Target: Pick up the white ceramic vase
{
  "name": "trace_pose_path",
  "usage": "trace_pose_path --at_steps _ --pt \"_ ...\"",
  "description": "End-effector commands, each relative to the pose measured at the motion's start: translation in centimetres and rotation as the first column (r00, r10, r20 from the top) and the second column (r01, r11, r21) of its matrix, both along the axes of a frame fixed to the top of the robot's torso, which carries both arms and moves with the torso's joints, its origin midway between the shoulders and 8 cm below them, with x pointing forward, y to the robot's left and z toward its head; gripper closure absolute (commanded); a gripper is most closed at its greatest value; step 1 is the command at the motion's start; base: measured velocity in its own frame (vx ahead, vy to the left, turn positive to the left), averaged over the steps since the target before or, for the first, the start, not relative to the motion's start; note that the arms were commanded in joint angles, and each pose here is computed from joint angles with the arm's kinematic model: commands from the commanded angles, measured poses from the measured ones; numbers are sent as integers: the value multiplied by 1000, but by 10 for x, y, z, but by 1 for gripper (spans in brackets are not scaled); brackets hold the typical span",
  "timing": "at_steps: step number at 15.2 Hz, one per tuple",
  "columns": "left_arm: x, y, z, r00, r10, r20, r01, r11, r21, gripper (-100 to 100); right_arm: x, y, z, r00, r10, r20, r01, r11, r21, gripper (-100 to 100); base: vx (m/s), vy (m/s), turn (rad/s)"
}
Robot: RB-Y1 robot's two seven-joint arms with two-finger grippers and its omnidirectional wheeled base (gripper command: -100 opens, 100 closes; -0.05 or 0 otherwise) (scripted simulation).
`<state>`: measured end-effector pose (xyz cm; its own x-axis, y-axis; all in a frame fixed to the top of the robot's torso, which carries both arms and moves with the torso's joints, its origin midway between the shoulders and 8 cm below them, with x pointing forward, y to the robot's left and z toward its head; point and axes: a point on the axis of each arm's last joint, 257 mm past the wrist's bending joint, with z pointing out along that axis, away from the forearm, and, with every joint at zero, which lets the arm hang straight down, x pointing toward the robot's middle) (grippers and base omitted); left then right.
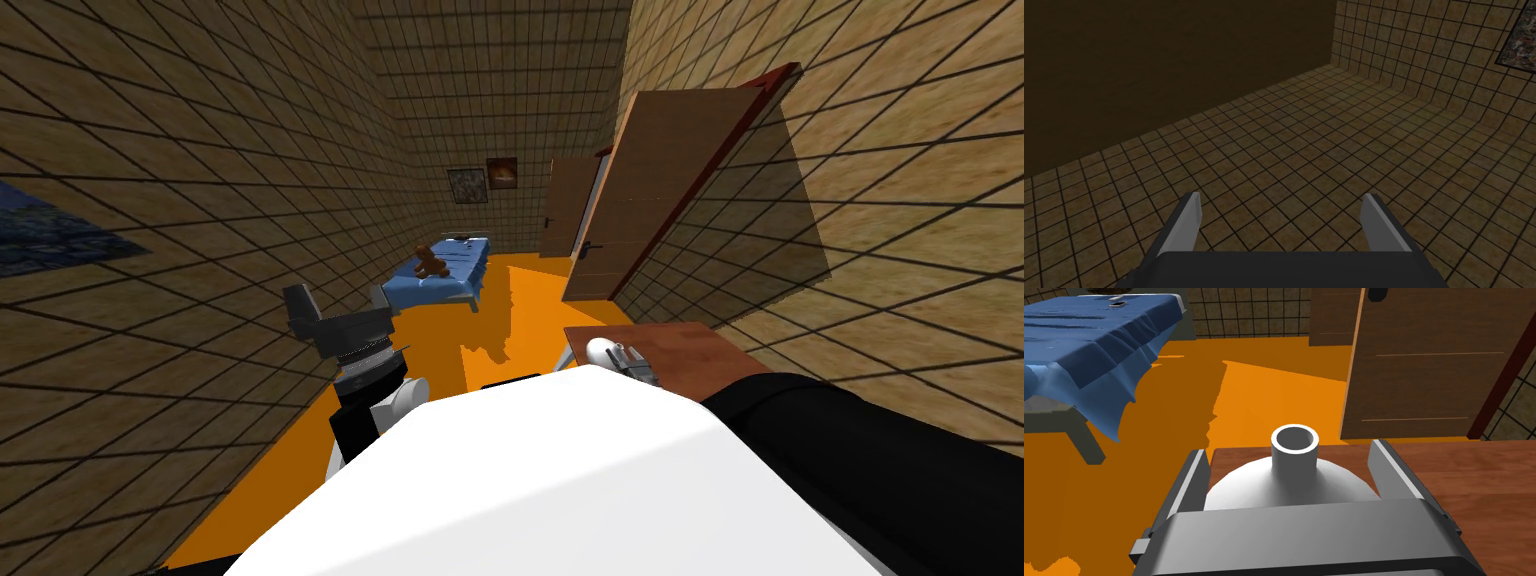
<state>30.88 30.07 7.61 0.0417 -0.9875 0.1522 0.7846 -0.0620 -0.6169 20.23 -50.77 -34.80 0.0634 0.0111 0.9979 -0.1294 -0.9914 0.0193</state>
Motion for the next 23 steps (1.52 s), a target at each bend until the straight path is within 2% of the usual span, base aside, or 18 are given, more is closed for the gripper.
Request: trace_pose_path --at_steps 1,3,4,5,7,9,10,13,14,15,17,19,20,22,23 --pt "0 0 0 1000 0 0 0 1000 0 0 16 -7 -8 998 -69 11 69 998 -7 -100 -111 -89 140" --pt "0 0 0 1000 0 0 0 1000 0 0 32 1 -5 997 -66 41 67 998 -19 -100 -182 -166 137" --pt "0 0 0 1000 0 0 0 1000 0 0 32 1 -5 997 -65 38 67 997 -38 -100 -102 -99 -1" --pt "0 0 0 1000 0 0 0 1000 0 0 41 -6 -14 991 -133 33 133 991 -16 -100 -156 -158 113" --pt "0 0 0 1000 0 0 0 1000 0 0 63 5 -10 989 -129 69 131 991 -28 -100 -151 -153 116" --pt "0 0 0 1000 0 0 0 1000 0 0 64 6 -9 990 -126 67 130 990 -63 -100 -64 -49 6" --pt "0 0 0 1000 0 0 0 1000 0 0 76 2 -19 981 -186 58 189 982 -33 -100 -124 -104 112" --pt "0 0 0 1000 0 0 0 1000 0 0 97 14 -13 980 -180 87 186 980 -68 -100 -139 -123 89" --pt "0 0 0 1000 0 0 0 1000 0 0 97 14 -13 980 -180 86 186 980 -75 -100 -43 -28 -12" --pt "0 0 0 1000 0 0 0 1000 0 0 108 14 -25 970 -235 66 238 970 -43 -100 -127 -66 97" --pt "0 0 0 1000 0 0 0 1000 0 0 127 26 -18 969 -229 93 235 971 -48 -100 -165 -134 135" --pt "0 0 0 1000 0 0 0 1000 0 0 130 27 -17 970 -226 94 233 969 -78 -100 -62 -69 1" --pt "0 0 0 1000 0 0 0 1000 0 0 145 30 -26 960 -270 73 273 961 -34 -100 -112 -93 132" --pt "0 0 0 1000 0 0 0 1000 0 0 164 45 -19 960 -263 98 268 963 -39 -100 -166 -125 107" --pt "0 0 0 1000 0 0 0 1000 0 0 164 45 -19 960 -262 95 268 962 -58 -100 -108 -80 22"
